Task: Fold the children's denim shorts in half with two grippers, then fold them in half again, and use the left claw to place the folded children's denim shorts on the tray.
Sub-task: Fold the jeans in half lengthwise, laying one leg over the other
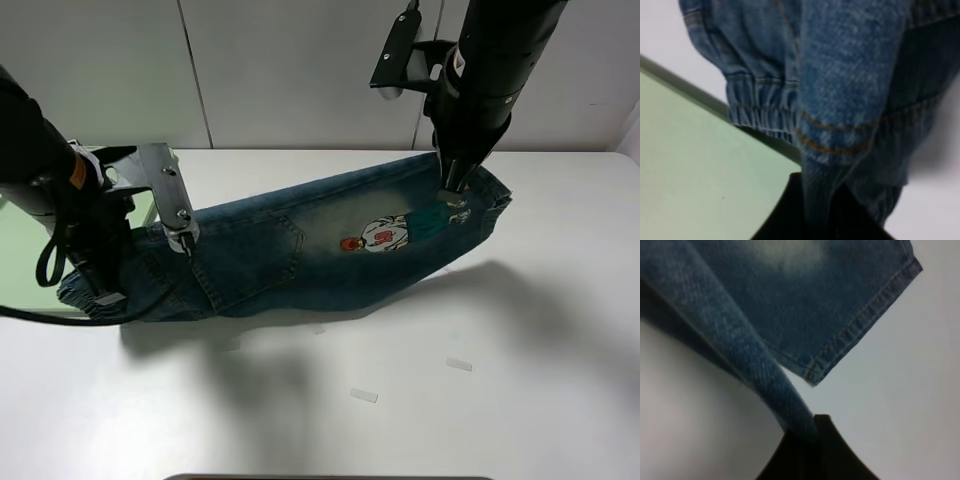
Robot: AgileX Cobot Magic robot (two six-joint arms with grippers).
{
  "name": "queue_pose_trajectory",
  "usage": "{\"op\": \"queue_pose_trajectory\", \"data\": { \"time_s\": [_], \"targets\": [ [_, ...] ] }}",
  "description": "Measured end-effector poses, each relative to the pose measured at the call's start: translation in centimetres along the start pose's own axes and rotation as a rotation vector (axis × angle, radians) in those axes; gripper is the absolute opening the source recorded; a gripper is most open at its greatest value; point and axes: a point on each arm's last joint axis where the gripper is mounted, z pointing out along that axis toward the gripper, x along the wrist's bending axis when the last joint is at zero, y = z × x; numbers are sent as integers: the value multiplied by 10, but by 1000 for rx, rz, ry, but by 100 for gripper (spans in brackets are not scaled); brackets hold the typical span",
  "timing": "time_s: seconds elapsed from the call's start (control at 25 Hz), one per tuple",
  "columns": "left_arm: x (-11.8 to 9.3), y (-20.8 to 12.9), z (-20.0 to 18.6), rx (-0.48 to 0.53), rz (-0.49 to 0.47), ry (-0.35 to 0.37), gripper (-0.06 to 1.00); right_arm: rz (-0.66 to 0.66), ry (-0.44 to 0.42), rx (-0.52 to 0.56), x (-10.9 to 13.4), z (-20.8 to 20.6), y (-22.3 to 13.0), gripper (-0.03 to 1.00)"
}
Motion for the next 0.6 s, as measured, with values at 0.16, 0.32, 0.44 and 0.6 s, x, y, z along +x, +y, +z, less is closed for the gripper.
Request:
{"op": "queue_pose_trajectory", "data": {
  "time_s": [0.16,0.32,0.44,0.6],
  "targets": [
    [8,3,14,32,-1,-5,3,-13,-25,-28,-4,7,8,-3],
    [9,6,24,51,30,-2,3,-13,-41,-49,-9,16,14,-3],
    [10,9,27,24,44,14,3,6,-36,-35,-16,32,12,-3],
    [14,15,27,-34,70,53,3,44,-34,-36,-27,48,7,-3]
  ]
}}
